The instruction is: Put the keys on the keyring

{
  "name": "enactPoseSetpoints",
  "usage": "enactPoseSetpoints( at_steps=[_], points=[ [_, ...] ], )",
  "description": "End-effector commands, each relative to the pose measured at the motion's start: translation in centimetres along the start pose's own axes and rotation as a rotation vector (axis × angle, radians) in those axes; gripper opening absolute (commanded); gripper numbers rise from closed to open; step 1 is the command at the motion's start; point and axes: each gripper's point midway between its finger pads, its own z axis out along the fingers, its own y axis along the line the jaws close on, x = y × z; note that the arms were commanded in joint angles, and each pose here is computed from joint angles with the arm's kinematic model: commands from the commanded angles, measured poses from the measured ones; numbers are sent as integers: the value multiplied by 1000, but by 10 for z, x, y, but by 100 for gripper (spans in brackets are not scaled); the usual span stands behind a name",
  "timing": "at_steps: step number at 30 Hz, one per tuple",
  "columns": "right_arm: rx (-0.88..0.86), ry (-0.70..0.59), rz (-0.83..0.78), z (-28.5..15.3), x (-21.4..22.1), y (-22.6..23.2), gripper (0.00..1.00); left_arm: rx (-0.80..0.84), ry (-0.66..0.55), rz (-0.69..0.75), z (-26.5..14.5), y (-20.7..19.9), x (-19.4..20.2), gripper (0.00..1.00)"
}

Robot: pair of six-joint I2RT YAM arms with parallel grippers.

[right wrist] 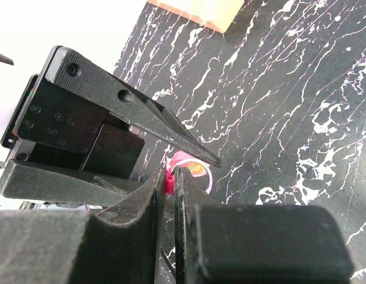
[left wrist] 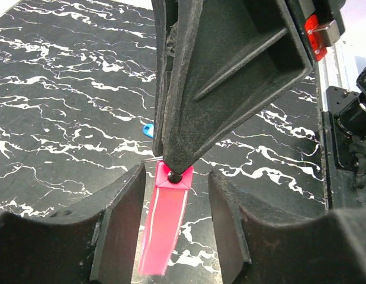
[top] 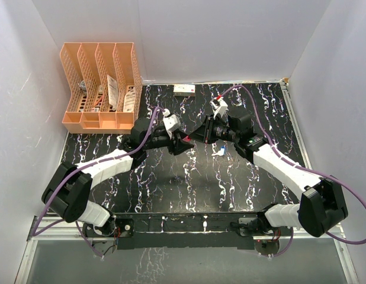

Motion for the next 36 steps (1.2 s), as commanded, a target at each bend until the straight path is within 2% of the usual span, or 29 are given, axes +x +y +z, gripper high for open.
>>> enactPoseSetpoints(
  at_steps=[1, 6, 8, 31, 36],
  points=[
    [-54, -53, -43, -1, -22, 20, 8, -20, -64, 104, 0, 2, -29, 43],
    [-52, -52, -42, -1, -22, 19, 8, -19, -71, 121, 1, 1, -34, 29],
    [-50, -48, -39, 0, -20, 18, 8, -22, -73, 123, 1, 2, -35, 28],
    [-50, -32, -29, 1, -15, 15, 8, -34, -81, 143, 6, 5, -46, 32],
    [-48, -35, -29, 1, -15, 15, 8, -31, -74, 140, 7, 4, -45, 17]
  ],
)
